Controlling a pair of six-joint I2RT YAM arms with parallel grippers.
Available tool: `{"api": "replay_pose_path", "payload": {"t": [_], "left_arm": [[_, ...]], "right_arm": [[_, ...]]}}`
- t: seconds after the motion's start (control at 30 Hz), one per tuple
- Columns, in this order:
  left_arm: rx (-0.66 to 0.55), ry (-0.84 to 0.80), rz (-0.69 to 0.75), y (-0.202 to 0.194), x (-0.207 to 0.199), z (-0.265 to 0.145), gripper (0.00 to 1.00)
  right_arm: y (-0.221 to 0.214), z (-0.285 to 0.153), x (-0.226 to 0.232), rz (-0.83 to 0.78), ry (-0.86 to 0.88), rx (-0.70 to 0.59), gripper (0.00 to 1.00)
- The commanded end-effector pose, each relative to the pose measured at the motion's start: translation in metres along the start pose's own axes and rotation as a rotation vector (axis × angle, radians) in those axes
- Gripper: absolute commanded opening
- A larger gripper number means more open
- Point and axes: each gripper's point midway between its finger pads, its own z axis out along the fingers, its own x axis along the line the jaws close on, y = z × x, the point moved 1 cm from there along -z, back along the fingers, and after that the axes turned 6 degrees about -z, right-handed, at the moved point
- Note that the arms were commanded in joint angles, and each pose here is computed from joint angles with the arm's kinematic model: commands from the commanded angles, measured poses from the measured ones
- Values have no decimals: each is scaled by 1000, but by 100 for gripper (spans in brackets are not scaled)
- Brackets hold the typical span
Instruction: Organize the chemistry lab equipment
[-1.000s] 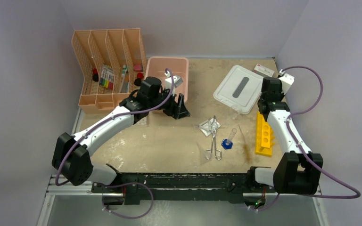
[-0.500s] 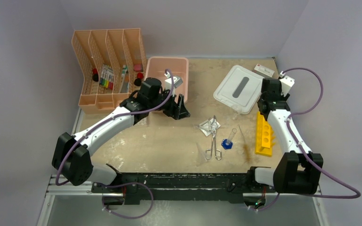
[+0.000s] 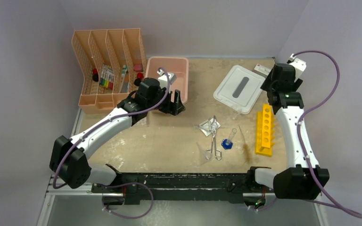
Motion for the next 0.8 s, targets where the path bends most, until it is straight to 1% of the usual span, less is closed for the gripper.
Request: {"api": "replay_pose_path", "payload": {"t": [0.0,0.03,0.13,0.23,0.37,0.47,0.6,0.7,0.77], "left_arm": [[-250,113,-12,63,-1,-33,70],[-276,132,-17,68,1,-38,70],[-342,170,-36,79,4,-50,70],[-401,190,-61,85,6,-61,70],[-493,231,-115,91,13,-74,70],[-523,260,-137,93,19,-78,70],[-500,282,-150,89,23,-75,70],[-488,293,-157,87,25,-74,70],[-483,312,-162,85,28,-72,70]], "right_arm": [[20,-25,14,-52,162,-13,71],[26,-28,18,-79,195,-31,70],[23,-40,40,-106,352,-5,69],[9,-44,52,-119,439,36,69],[-19,-45,74,-162,525,118,71],[-45,-41,91,-207,513,179,76],[-83,-26,110,-254,472,279,82],[-107,-14,115,-269,442,363,85],[-120,-7,119,-274,436,413,90]]}}
